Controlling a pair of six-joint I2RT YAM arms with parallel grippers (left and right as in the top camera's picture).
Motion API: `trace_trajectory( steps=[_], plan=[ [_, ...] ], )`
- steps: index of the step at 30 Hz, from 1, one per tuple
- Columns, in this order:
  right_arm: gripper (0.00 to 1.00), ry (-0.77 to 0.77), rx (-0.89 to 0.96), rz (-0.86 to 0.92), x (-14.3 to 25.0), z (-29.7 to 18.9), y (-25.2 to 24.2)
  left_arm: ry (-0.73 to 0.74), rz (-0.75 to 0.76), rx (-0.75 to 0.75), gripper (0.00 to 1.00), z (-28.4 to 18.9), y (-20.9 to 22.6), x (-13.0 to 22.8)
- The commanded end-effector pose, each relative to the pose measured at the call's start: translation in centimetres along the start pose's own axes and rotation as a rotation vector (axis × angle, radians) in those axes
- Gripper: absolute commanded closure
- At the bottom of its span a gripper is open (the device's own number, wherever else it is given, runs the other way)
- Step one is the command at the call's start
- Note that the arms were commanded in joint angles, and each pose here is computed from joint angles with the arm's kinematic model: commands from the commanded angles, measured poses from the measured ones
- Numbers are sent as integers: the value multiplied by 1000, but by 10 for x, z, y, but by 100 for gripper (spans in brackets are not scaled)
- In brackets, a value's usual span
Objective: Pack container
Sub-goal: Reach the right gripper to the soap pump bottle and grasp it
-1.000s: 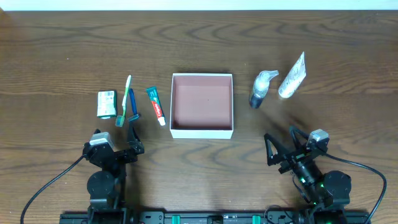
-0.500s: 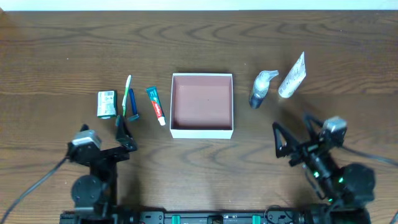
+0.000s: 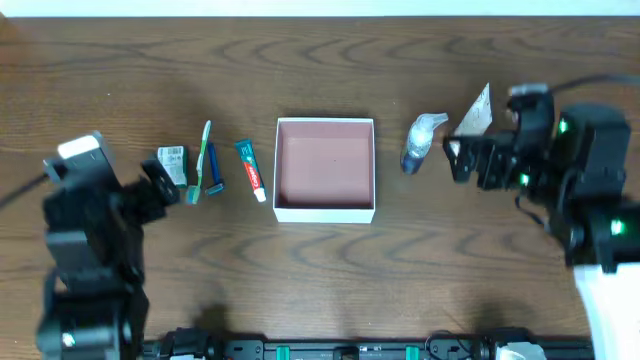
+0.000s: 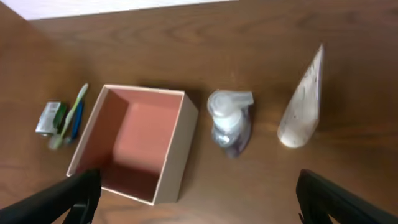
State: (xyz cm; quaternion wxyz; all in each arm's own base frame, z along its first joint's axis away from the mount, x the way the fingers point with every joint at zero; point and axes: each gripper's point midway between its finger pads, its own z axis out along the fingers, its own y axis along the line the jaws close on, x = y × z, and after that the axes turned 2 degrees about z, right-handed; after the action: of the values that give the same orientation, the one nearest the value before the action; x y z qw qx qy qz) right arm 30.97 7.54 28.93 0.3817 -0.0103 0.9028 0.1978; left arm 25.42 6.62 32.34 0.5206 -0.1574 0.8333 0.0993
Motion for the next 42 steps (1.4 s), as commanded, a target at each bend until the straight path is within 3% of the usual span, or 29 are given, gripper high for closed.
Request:
trace_trajectory(
  steps=[1, 4, 9, 16, 19, 24, 29, 42],
  plan=[
    [1, 25, -83, -26, -10, 5, 15, -11, -3, -99, 2, 2, 24, -26],
    [1, 30, -125, -26, -14, 15, 21, -11, -43, -181, 2, 7, 48, -36],
    [1, 93, 5, 43, -7, 34, 14, 57, -88, -284, 2, 20, 79, -24],
    [3, 208, 201, 29, 5, 78, 25, 149, -76, -291, 2, 37, 80, -7],
    [9, 255, 330, 90, 6, 94, 13, 192, -70, -293, 2, 44, 80, 2],
    [19, 322, 395, 152, 6, 123, 3, 236, -64, -294, 2, 57, 80, 9],
    [14, 374, 466, 205, 20, 139, -9, 276, -58, -295, 2, 68, 80, 17],
    [17, 485, 606, 270, 56, 181, -46, 361, -46, -298, 2, 91, 80, 34]
  ],
)
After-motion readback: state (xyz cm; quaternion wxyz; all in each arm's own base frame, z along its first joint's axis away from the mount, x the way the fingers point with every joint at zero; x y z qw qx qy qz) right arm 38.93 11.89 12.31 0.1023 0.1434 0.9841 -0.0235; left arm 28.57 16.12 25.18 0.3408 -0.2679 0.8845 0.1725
